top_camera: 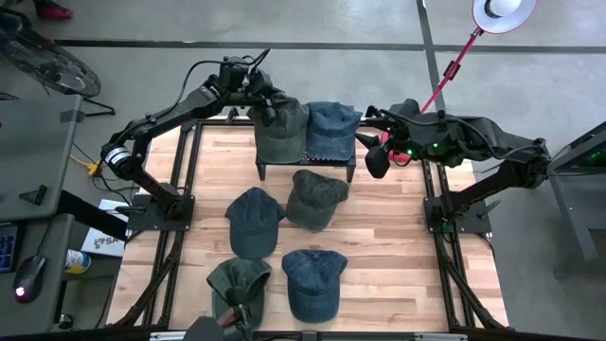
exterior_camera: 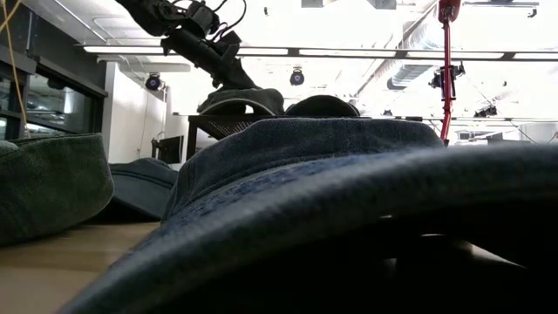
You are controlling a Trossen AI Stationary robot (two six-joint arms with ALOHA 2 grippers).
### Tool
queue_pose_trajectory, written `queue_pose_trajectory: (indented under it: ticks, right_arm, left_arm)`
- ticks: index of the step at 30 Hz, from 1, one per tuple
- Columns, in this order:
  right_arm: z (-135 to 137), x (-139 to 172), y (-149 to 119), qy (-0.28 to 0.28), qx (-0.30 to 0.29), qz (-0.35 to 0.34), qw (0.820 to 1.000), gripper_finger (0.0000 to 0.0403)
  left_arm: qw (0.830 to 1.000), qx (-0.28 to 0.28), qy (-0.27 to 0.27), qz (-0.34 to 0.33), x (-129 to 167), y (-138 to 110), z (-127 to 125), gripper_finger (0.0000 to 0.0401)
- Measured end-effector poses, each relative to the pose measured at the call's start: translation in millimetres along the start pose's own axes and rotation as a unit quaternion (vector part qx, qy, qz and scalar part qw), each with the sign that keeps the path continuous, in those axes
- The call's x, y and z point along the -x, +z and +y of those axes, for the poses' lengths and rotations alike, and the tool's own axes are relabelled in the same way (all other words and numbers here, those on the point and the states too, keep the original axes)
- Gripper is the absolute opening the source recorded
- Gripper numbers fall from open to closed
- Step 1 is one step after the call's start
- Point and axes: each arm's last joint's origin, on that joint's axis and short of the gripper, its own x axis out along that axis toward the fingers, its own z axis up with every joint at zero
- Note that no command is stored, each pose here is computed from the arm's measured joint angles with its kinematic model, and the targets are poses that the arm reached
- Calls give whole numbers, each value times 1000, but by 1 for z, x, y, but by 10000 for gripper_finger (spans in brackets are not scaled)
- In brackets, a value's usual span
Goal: Pick & Place hat
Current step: Put the bottom right dark green cap on the shelf
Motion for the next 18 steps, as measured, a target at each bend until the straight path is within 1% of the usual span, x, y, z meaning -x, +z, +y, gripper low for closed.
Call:
queue_pose_trajectory:
  ticks: [4, 7, 14, 18]
  right_arm:
    - [0, 0, 0, 0, 1, 0, 1000, 213]
    - [0, 0, 0, 0, 3, 0, 1000, 213]
    - [0, 0, 0, 0, 5, 0, 1000, 213]
    - [0, 0, 0, 0, 9, 0, 1000, 213]
  left_arm:
    - [1000, 1, 0, 0, 0, 0, 0, 166]
    - [1000, 2, 0, 0, 0, 0, 0, 178]
    - [1000, -6, -8, -3, -4, 4, -11, 181]
    - [1000, -27, 14, -1, -8, 7, -20, 182]
